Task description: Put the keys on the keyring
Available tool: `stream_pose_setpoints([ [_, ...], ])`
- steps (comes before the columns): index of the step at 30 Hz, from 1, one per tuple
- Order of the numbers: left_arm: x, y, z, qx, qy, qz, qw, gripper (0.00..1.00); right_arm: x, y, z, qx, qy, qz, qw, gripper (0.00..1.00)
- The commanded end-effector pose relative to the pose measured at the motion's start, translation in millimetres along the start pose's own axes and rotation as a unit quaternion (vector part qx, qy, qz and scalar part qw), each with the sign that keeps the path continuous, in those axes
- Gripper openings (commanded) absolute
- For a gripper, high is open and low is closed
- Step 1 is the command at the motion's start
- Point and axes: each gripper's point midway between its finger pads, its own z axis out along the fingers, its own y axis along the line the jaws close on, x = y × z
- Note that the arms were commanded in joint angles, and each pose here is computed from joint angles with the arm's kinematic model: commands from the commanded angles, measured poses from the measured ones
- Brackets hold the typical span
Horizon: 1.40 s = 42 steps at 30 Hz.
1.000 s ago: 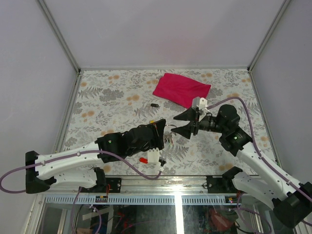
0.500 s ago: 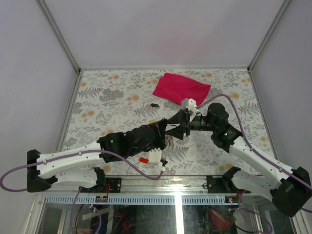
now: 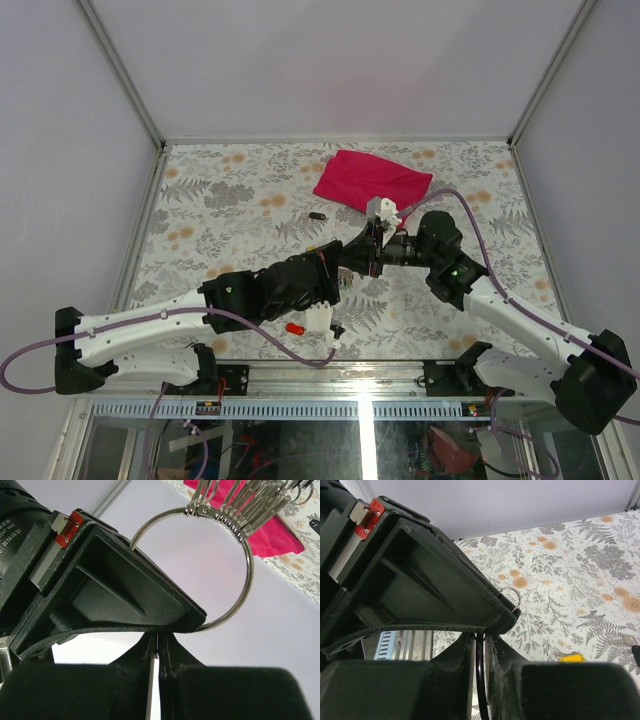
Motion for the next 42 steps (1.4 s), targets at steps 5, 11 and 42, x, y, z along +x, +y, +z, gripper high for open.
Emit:
stream_pose_setpoints([
  [5, 15, 26, -12, -0.041, 0.026, 0.011, 0.999, 0.19, -46, 6, 2, -0.003, -0.073, -0.051, 0.996, 0.0],
  [11, 18, 30, -20, -0.065, 0.022, -0.036, 0.997, 0.46, -43, -5, -8, 0.044, -0.062, -0.081, 0.994, 0.0],
  [42, -17, 92, -75, -0.139, -0.214, -0.853, 0.455, 0.64, -32, -30, -69, 0.179, 0.038, -0.299, 0.937, 0.0],
])
